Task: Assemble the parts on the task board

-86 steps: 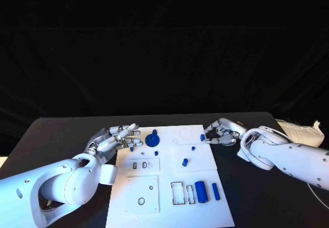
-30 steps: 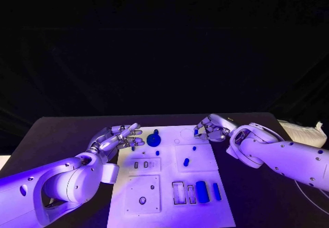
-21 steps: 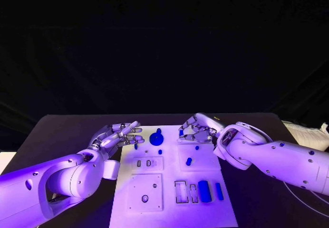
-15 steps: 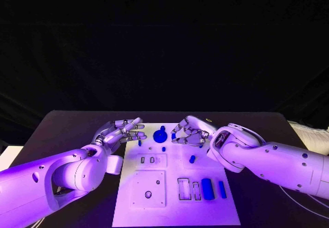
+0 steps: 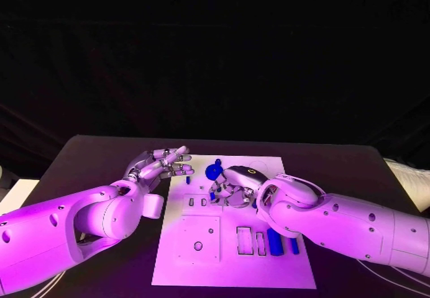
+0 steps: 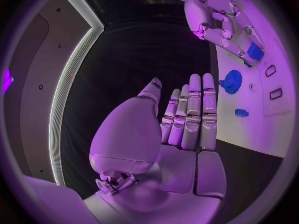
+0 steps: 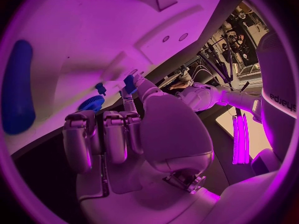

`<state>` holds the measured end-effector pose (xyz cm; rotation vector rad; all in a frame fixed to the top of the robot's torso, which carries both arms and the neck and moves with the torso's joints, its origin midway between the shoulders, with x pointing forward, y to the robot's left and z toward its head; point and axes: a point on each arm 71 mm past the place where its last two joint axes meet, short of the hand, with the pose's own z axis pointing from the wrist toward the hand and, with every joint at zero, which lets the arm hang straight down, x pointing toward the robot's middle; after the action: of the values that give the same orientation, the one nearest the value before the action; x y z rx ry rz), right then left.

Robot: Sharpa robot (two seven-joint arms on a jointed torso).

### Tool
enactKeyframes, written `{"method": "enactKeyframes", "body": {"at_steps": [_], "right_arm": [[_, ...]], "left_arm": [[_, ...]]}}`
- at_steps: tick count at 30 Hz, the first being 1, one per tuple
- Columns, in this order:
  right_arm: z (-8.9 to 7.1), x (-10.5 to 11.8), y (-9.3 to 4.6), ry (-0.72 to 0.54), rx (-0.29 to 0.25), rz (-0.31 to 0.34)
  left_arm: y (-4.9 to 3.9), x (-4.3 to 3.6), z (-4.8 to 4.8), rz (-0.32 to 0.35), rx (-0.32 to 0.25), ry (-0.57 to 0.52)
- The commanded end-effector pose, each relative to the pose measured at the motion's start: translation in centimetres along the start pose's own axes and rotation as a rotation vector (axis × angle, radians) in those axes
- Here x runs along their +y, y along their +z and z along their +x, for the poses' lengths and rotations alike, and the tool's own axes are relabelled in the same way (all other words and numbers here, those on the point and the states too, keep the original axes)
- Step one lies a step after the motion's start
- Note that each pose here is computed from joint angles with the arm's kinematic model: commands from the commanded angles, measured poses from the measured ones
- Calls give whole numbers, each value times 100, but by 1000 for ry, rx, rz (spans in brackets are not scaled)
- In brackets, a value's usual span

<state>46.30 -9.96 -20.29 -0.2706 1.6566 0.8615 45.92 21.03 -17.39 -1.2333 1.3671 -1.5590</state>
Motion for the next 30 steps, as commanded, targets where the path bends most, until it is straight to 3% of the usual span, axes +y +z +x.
{"method": "enactKeyframes", "body": {"at_steps": [1, 22, 30], "right_arm": [[76, -8, 11, -65, 42, 21], [171, -20, 59, -88, 77, 49], [198, -56, 44, -111, 123, 78]], "left_arm": [[2, -12, 31, 12, 23, -15], [9, -5, 49, 7, 28, -17], [7, -6, 43, 6, 26, -16]]}}
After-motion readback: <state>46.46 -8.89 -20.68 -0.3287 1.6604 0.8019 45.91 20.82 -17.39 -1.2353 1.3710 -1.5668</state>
